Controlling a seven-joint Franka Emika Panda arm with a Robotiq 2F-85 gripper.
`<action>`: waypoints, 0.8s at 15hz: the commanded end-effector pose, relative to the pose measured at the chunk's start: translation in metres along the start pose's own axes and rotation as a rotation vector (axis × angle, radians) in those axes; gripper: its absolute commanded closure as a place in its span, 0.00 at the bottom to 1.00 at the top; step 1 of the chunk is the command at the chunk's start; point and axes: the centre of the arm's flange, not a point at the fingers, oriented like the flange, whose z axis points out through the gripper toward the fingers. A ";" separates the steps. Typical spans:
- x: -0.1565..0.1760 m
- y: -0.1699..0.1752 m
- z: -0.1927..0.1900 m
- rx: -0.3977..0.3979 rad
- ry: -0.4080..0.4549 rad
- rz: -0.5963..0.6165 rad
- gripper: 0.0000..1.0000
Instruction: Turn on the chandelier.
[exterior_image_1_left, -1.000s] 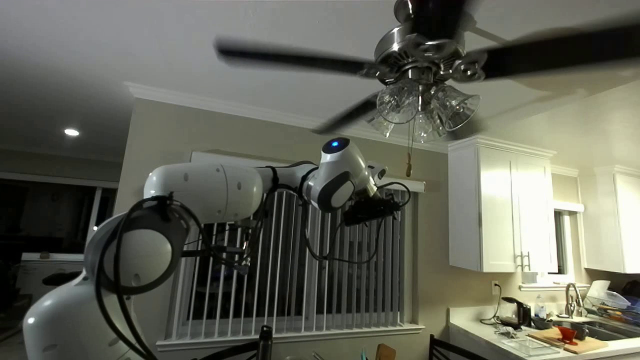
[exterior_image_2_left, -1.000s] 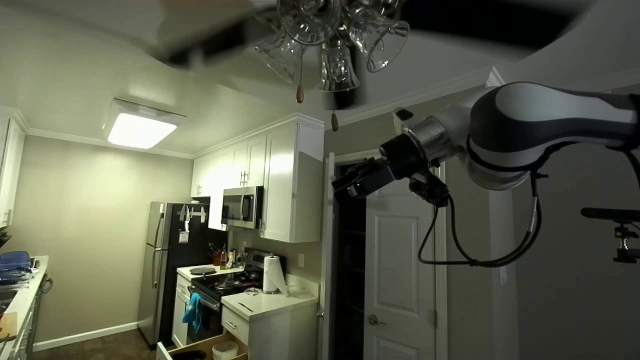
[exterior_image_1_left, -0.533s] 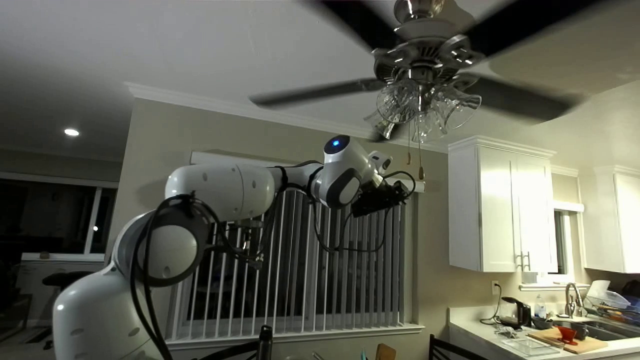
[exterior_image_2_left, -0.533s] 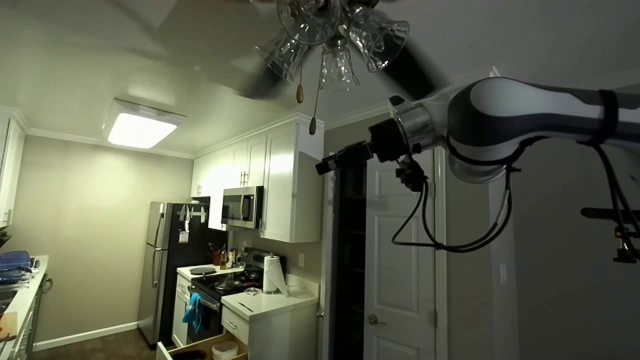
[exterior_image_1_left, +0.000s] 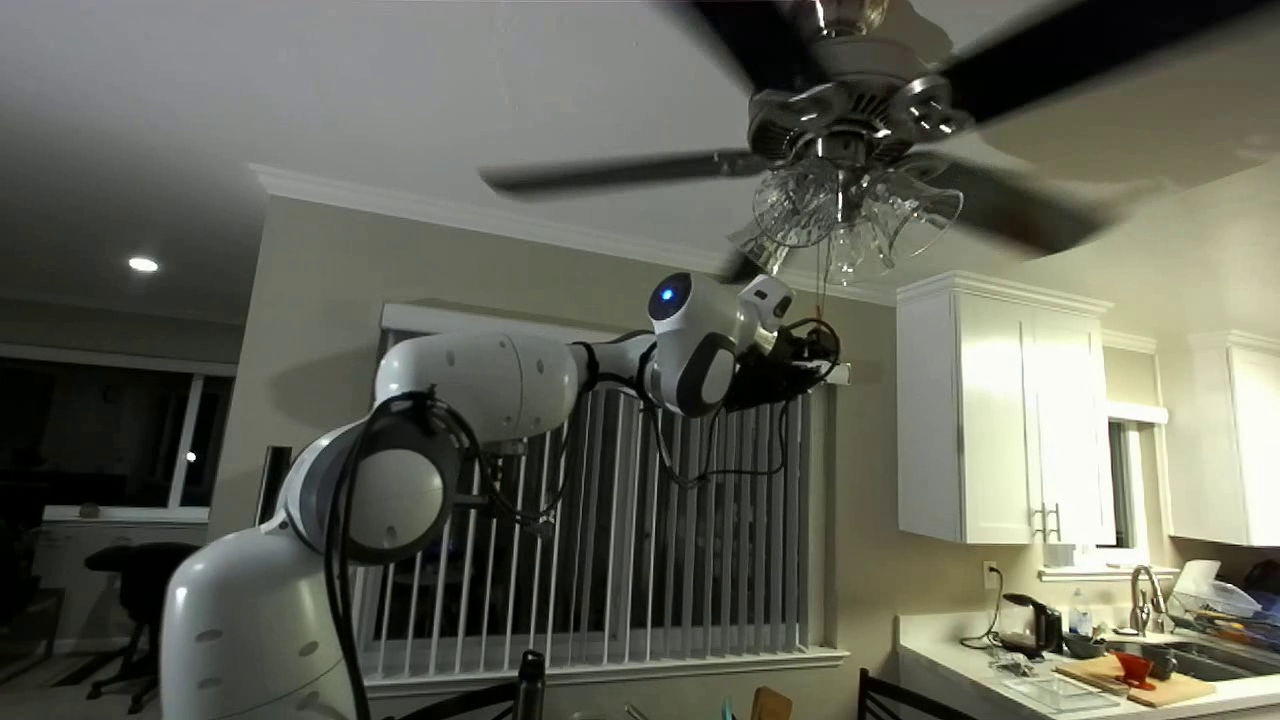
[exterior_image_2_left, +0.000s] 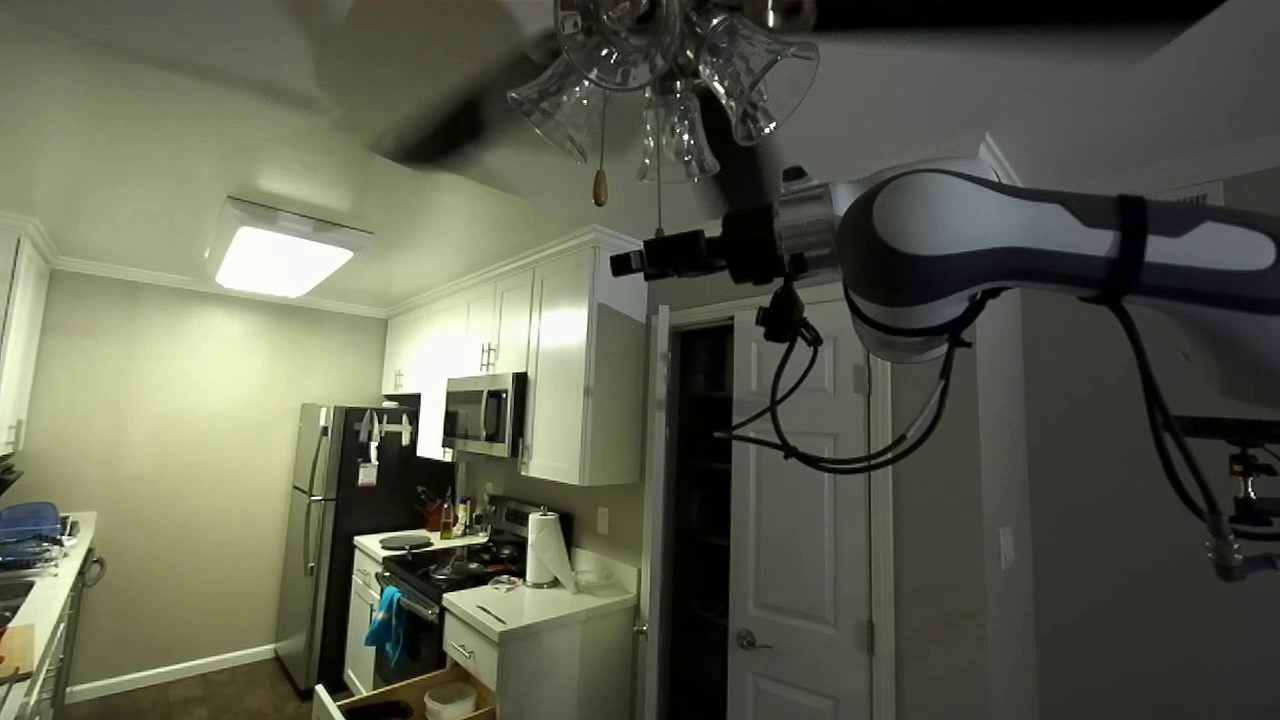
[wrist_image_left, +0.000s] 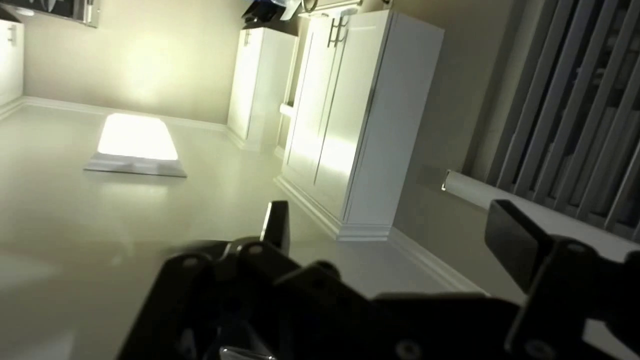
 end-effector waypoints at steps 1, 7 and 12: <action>0.013 -0.001 0.005 -0.061 0.050 0.023 0.00; 0.020 0.002 0.003 -0.119 0.081 0.021 0.00; 0.031 0.008 -0.004 -0.201 0.141 -0.007 0.00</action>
